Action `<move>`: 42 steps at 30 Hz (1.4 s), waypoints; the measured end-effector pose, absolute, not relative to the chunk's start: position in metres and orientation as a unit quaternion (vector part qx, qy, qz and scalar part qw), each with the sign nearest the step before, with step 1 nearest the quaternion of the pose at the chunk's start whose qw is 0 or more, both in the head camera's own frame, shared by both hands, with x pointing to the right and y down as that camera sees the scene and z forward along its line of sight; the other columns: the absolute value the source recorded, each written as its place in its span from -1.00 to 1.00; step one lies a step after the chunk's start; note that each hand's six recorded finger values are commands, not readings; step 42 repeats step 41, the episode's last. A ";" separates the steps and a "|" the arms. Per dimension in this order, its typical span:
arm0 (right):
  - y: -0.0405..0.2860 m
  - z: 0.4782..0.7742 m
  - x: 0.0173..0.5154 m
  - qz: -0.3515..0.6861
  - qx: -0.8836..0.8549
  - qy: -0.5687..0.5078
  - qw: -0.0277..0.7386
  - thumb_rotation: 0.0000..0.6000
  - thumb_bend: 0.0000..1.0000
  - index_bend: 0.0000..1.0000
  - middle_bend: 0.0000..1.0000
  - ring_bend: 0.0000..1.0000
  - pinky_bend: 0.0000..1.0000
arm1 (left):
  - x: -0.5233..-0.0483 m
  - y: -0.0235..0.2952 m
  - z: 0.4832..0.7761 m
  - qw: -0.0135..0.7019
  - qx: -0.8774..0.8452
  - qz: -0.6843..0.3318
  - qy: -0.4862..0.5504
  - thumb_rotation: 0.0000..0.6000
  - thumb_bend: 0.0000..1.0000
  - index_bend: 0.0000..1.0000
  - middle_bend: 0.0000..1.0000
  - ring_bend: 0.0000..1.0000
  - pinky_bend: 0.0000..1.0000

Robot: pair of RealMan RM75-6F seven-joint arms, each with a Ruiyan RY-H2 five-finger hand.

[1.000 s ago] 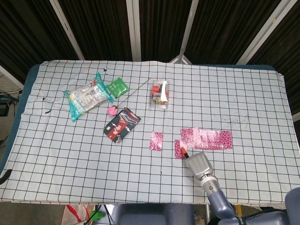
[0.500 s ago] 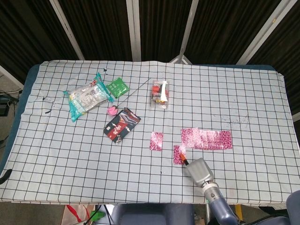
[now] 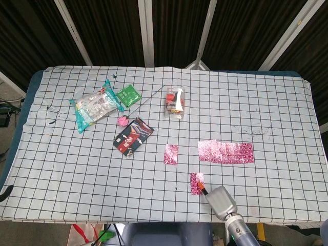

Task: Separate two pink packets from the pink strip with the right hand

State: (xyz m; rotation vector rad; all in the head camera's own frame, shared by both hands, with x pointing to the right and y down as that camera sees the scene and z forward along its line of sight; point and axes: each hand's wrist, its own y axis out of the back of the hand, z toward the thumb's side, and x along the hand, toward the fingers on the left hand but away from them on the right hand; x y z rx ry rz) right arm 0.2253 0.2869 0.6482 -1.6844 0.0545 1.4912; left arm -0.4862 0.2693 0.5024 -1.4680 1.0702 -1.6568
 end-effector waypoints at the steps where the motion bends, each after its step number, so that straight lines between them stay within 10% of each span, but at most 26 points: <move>1: 0.286 0.647 0.225 0.597 -0.675 0.018 0.433 1.00 0.57 -0.86 0.65 0.72 0.29 | -0.486 0.270 0.502 0.335 -0.563 -0.635 0.410 1.00 -0.31 -0.67 -0.99 -1.00 -0.83; 7: 0.268 0.632 0.220 0.587 -0.682 -0.036 0.436 1.00 0.57 -0.93 0.19 0.40 0.26 | -0.487 0.269 0.502 0.335 -0.561 -0.636 0.412 1.00 -0.31 -0.67 -0.99 -1.00 -0.83; 15: 0.229 0.608 0.229 0.562 -0.705 -0.181 0.393 1.00 0.21 -1.00 -0.83 -0.55 -0.45 | -0.485 0.269 0.504 0.336 -0.564 -0.635 0.407 1.00 -0.31 -0.67 -0.99 -1.00 -0.83; 25: 0.194 0.584 0.315 0.524 -0.693 -0.369 0.330 1.00 0.17 -1.00 -0.89 -0.73 -0.77 | -0.482 0.271 0.504 0.339 -0.565 -0.634 0.404 1.00 -0.31 -0.67 -0.99 -1.00 -0.83; 42: 0.228 0.525 0.433 0.554 -0.588 -0.399 0.433 1.00 0.17 -1.00 -0.90 -0.75 -0.82 | -0.478 0.274 0.502 0.345 -0.568 -0.631 0.401 1.00 -0.31 -0.67 -0.99 -1.00 -0.83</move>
